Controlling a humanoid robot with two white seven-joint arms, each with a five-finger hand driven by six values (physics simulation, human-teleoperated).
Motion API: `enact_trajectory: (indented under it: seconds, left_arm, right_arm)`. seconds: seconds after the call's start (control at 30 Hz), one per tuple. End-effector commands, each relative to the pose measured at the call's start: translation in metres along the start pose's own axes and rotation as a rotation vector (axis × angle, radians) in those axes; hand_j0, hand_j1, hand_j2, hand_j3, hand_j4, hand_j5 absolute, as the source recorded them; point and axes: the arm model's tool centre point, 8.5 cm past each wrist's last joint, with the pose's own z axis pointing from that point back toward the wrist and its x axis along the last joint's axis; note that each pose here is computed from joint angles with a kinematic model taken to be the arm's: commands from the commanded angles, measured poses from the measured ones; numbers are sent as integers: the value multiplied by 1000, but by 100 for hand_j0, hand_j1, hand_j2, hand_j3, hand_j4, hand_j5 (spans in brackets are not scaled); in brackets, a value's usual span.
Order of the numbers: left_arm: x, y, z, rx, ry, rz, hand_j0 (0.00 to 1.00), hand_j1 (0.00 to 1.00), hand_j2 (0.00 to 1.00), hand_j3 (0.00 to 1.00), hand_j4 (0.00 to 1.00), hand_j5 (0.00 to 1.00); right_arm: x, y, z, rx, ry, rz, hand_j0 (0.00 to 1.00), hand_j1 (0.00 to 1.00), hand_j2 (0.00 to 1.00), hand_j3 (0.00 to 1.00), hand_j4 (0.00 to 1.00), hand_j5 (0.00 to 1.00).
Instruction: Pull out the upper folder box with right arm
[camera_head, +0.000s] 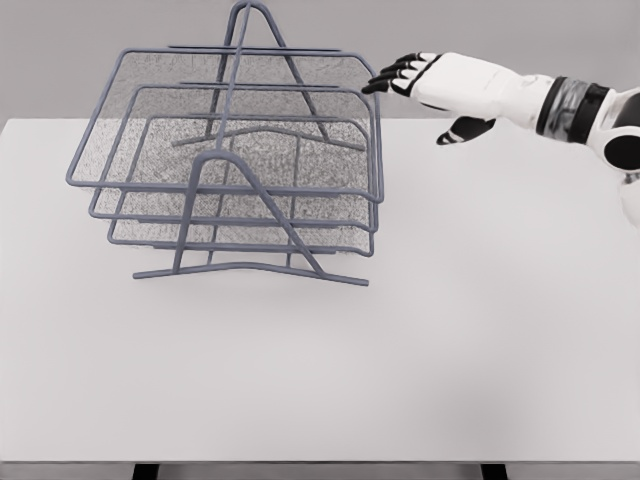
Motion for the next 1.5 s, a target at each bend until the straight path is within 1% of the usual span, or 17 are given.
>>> enact_trajectory:
  seconds: [0.0, 0.03, 0.13, 0.2, 0.23, 0.57, 0.67, 0.8, 0.83, 0.87, 1.07, 1.1, 1.13, 1.17, 1.23, 1.33, 1.47]
  left_arm:
    - [0, 0, 0, 0, 0, -1, 100, 100, 100, 100, 100, 100]
    - [0, 0, 0, 1, 1, 0, 100, 100, 100, 100, 100, 100]
    - [0, 0, 0, 1, 1, 0, 100, 100, 100, 100, 100, 100]
    - [0, 0, 0, -1, 1, 0, 100, 100, 100, 100, 100, 100]
    - [0, 0, 0, -1, 1, 0, 100, 100, 100, 100, 100, 100]
    - [-1, 0, 0, -1, 3, -1, 100, 100, 100, 100, 100, 100]
    - [-1, 0, 0, -1, 3, -1, 100, 100, 100, 100, 100, 100]
    - [-1, 0, 0, 0, 4, -2, 100, 100, 100, 100, 100, 100]
    - [-1, 0, 0, -1, 4, -1, 100, 100, 100, 100, 100, 100]
    - [-1, 0, 0, -1, 4, -1, 100, 100, 100, 100, 100, 100]
    - [-2, 1, 0, 2, 9, -2, 100, 100, 100, 100, 100, 100]
    - [-2, 1, 0, 2, 9, -2, 100, 100, 100, 100, 100, 100]
    - [-2, 1, 0, 2, 9, -2, 100, 100, 100, 100, 100, 100]
    - [-2, 1, 0, 2, 9, -2, 100, 100, 100, 100, 100, 100]
    - [-2, 1, 0, 2, 9, -2, 100, 100, 100, 100, 100, 100]
    - [-2, 1, 0, 2, 11, -2, 100, 100, 100, 100, 100, 100]
    - [-3, 2, 0, 4, 13, -1, 100, 100, 100, 100, 100, 100]
  right_arm:
    - [8, -9, -2, -29, -19, 13, 100, 100, 100, 100, 100, 100]
    - [18, -5, -16, -21, -54, 10, 100, 100, 100, 100, 100, 100]
    - [27, 11, -25, 19, -79, -1, 100, 100, 100, 100, 100, 100]
    - [28, 16, -26, 28, -83, -7, 100, 100, 100, 100, 100, 100]
    - [29, 26, -25, 39, -83, -22, 100, 100, 100, 100, 100, 100]
    - [35, 61, -19, 104, -89, -55, 100, 100, 100, 100, 100, 100]
    - [6, 57, 23, 154, 2, -16, 100, 100, 100, 100, 100, 100]
    - [-9, 56, 48, 189, 56, -1, 100, 100, 100, 100, 100, 100]
    - [-13, 54, 52, 177, 71, -4, 100, 100, 100, 100, 100, 100]
    - [-16, 58, 59, 191, 84, -7, 100, 100, 100, 100, 100, 100]
    - [-32, 60, 92, 237, 151, 2, 100, 100, 100, 100, 100, 100]
    - [-37, 56, 103, 227, 173, -2, 100, 100, 100, 100, 100, 100]
    - [-41, 62, 115, 223, 199, -22, 100, 100, 100, 100, 100, 100]
    - [-45, 65, 130, 250, 227, -19, 100, 100, 100, 100, 100, 100]
    - [-50, 67, 146, 280, 255, -14, 100, 100, 100, 100, 100, 100]
    - [-59, 57, 172, 293, 311, 4, 100, 100, 100, 100, 100, 100]
    - [-64, 51, 189, 296, 348, 14, 100, 100, 100, 100, 100, 100]
